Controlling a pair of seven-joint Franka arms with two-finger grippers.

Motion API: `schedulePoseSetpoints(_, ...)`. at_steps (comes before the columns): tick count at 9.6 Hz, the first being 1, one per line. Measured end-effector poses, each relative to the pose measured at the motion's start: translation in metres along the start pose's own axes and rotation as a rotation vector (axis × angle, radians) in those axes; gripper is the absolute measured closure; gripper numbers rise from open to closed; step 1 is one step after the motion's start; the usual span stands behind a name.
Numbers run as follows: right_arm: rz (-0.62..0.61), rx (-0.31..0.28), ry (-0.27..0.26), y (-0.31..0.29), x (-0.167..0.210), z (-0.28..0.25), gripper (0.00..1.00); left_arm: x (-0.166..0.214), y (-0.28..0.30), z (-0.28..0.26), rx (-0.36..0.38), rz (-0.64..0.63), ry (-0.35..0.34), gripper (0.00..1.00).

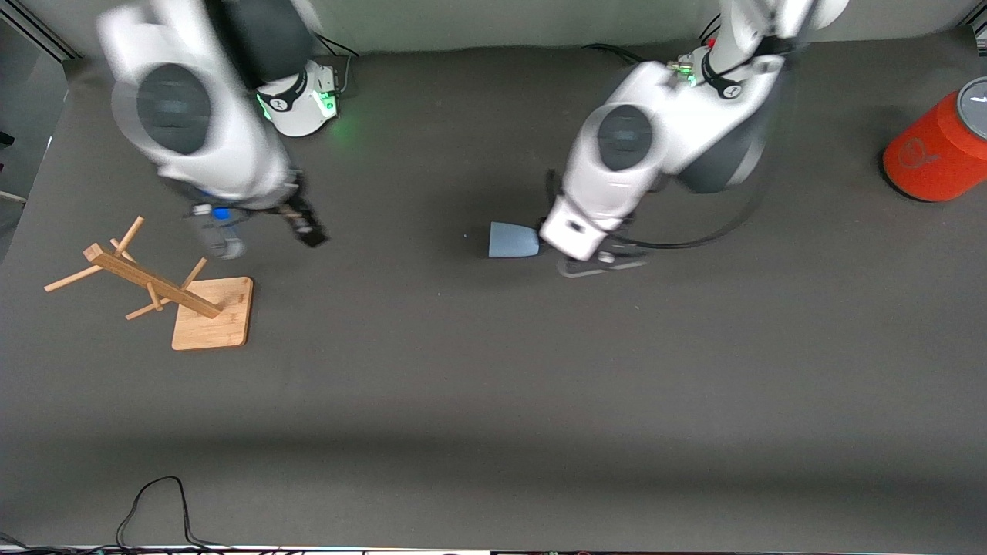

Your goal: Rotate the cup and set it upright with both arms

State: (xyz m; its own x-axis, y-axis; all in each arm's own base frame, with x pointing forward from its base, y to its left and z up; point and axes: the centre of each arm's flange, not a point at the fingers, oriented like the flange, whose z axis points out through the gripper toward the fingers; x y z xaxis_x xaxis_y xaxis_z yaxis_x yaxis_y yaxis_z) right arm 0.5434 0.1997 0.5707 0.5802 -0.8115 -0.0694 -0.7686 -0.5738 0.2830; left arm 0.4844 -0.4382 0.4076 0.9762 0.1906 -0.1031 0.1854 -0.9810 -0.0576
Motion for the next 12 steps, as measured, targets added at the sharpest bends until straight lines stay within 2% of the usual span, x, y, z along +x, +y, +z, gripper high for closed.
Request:
schedulePoseSetpoints(2,-0.153,0.037,-0.037,0.053,0.071,-0.008,0.0,-0.049,0.066,0.053,0.101,0.008,0.062,0.02)
schedulePoseSetpoints(4,-0.297,0.078,-0.048,0.09,0.126,-0.009,0.0,-0.09,0.112,0.105,0.176,0.025,0.122,0.03)
schedulePoseSetpoints(6,-0.439,0.128,-0.025,0.114,0.17,-0.007,0.0,-0.125,0.139,0.148,0.235,0.047,0.183,0.04)
schedulePoseSetpoints(8,-0.572,0.176,0.025,0.125,0.199,-0.002,0.0,-0.144,0.147,0.174,0.28,0.083,0.212,0.07)
schedulePoseSetpoints(9,-0.623,0.192,0.05,0.127,0.203,0.001,0.0,-0.145,0.147,0.183,0.304,0.092,0.227,0.19)
schedulePoseSetpoints(11,-0.715,0.202,0.092,0.126,0.197,0.002,0.0,-0.135,0.142,0.187,0.331,0.077,0.234,0.57)
schedulePoseSetpoints(12,-0.785,0.211,0.123,0.124,0.196,-0.001,0.0,-0.133,0.14,0.181,0.351,0.069,0.234,0.7)
